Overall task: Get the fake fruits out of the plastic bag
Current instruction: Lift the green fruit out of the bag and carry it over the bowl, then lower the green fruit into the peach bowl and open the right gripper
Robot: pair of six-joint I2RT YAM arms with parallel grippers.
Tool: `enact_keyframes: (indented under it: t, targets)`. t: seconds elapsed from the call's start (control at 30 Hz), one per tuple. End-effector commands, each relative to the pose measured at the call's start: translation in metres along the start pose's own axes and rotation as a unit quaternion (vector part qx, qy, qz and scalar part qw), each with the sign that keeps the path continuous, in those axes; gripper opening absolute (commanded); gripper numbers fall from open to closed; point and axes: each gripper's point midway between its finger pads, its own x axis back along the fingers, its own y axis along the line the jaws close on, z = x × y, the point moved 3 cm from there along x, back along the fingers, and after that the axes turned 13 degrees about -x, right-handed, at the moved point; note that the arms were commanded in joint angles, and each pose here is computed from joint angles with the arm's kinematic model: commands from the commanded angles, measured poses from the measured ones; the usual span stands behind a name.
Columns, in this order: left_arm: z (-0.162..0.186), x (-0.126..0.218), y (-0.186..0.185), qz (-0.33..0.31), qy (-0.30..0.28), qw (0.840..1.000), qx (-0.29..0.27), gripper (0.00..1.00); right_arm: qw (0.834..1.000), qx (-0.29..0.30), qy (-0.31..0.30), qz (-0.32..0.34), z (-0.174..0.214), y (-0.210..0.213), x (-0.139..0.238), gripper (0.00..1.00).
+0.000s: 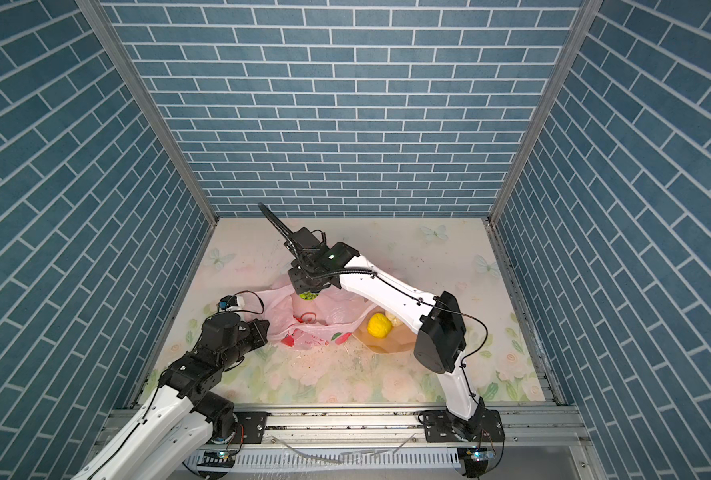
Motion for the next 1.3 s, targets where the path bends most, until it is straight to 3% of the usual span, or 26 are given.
enact_keyframes:
  t: [0.0, 0.3, 0.77, 1.0, 1.27]
  targets:
    - [-0.002, 0.0, 0.002, -0.007, -0.008, 1.0, -0.003, 0.16, 0.999, -0.004, -0.023, 0.043, -0.008, -0.034, 0.031, 0.31]
    - [-0.008, 0.006, 0.004, -0.022, -0.011, 1.0, -0.01, 0.16, 0.986, -0.053, -0.072, 0.141, -0.011, -0.125, 0.08, 0.3]
    - [-0.029, 0.014, 0.007, -0.067, -0.026, 0.997, -0.024, 0.16, 0.947, -0.152, -0.102, 0.263, 0.037, -0.24, 0.139, 0.29]
    - [-0.034, 0.013, 0.011, -0.088, -0.026, 0.995, -0.028, 0.16, 0.94, -0.182, -0.078, 0.278, 0.061, -0.27, 0.121, 0.28]
    - [-0.04, 0.022, 0.014, -0.106, -0.033, 0.993, -0.027, 0.16, 0.953, -0.185, -0.059, 0.234, 0.054, -0.268, 0.073, 0.27]
